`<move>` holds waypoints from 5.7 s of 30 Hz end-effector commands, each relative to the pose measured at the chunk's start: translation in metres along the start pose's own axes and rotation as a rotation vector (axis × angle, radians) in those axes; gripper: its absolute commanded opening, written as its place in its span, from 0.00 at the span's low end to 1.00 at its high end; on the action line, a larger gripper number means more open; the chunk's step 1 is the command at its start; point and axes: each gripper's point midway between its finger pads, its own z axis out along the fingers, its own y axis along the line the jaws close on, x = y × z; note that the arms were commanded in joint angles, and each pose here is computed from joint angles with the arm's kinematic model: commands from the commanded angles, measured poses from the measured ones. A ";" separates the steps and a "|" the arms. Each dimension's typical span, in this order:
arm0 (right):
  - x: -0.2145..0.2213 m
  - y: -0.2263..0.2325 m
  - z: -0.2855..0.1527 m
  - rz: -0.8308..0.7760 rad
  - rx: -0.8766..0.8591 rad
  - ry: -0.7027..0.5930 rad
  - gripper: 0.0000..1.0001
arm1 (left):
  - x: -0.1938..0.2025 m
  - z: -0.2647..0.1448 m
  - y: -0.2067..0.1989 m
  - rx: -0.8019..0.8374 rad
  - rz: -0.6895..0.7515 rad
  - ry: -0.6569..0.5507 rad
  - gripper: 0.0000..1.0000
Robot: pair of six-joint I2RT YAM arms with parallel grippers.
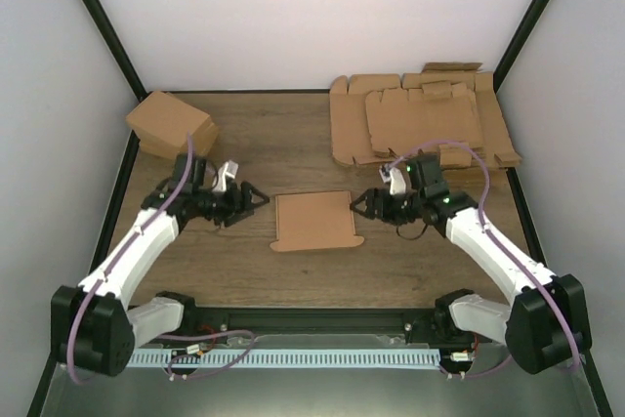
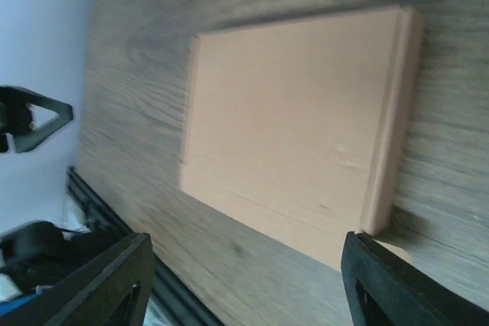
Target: Fold the paper box
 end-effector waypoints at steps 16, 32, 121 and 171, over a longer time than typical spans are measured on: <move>-0.085 -0.009 0.115 -0.553 -0.026 -0.050 0.80 | 0.066 0.068 -0.009 -0.250 0.784 -0.201 0.74; -0.026 -0.042 0.164 -0.427 -0.180 0.253 0.46 | 0.076 0.057 -0.036 -0.113 0.741 -0.206 0.79; 0.010 -0.066 0.141 -0.037 -0.204 0.267 0.51 | 0.017 0.092 0.106 -0.190 0.146 -0.074 0.34; 0.016 0.056 0.145 -0.331 -0.207 0.378 0.49 | 0.040 0.075 0.105 -0.058 0.083 -0.036 0.16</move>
